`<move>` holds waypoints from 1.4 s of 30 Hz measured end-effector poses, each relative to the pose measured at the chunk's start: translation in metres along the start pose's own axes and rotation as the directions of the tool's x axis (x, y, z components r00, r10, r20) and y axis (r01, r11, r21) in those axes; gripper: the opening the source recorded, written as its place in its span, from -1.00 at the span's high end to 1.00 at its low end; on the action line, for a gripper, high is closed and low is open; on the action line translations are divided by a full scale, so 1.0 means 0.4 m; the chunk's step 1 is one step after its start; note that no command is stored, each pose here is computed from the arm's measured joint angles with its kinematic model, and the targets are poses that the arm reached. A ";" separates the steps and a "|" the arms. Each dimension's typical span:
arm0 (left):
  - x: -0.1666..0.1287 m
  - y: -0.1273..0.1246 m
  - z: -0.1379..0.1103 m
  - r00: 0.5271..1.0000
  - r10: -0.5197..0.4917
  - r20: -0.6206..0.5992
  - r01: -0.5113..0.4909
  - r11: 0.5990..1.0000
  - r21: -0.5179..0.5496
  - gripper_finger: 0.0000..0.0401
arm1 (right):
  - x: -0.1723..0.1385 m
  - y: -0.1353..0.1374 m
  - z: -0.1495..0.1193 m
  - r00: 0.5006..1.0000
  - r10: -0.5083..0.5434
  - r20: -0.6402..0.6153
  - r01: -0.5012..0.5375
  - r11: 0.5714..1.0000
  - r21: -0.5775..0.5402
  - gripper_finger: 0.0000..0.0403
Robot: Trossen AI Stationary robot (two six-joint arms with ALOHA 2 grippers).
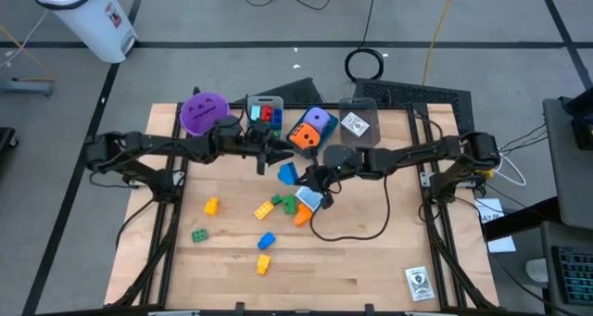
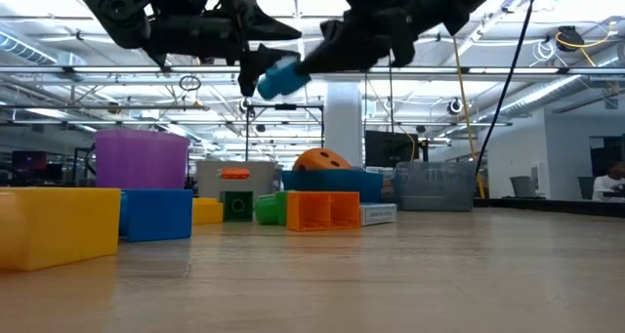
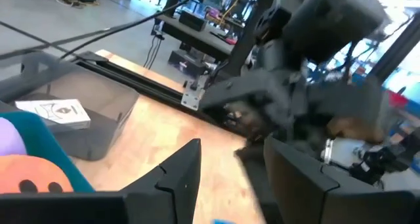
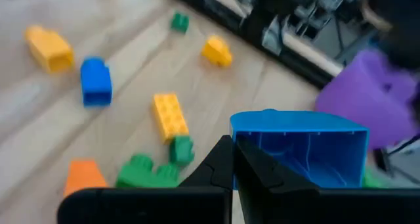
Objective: Pick & Place Toys
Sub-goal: Put the blue game piece into the gray bin
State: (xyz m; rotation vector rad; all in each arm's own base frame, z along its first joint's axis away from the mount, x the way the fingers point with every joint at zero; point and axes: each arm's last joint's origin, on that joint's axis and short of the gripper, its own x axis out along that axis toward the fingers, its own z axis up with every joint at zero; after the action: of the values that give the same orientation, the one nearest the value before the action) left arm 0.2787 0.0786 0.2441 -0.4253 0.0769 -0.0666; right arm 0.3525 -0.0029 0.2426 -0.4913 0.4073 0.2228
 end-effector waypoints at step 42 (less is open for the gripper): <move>-0.016 0.017 0.025 0.989 -0.151 -0.008 0.149 0.980 -0.132 -0.63 | -0.041 -0.027 0.042 0.989 -0.132 0.074 0.140 0.982 -0.127 1.00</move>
State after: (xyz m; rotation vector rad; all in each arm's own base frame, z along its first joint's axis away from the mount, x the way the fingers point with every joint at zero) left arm 0.2735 0.0894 0.2509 -0.5613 0.0671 -0.2146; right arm 0.3466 -0.0056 0.2677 -0.6376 0.2952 0.1335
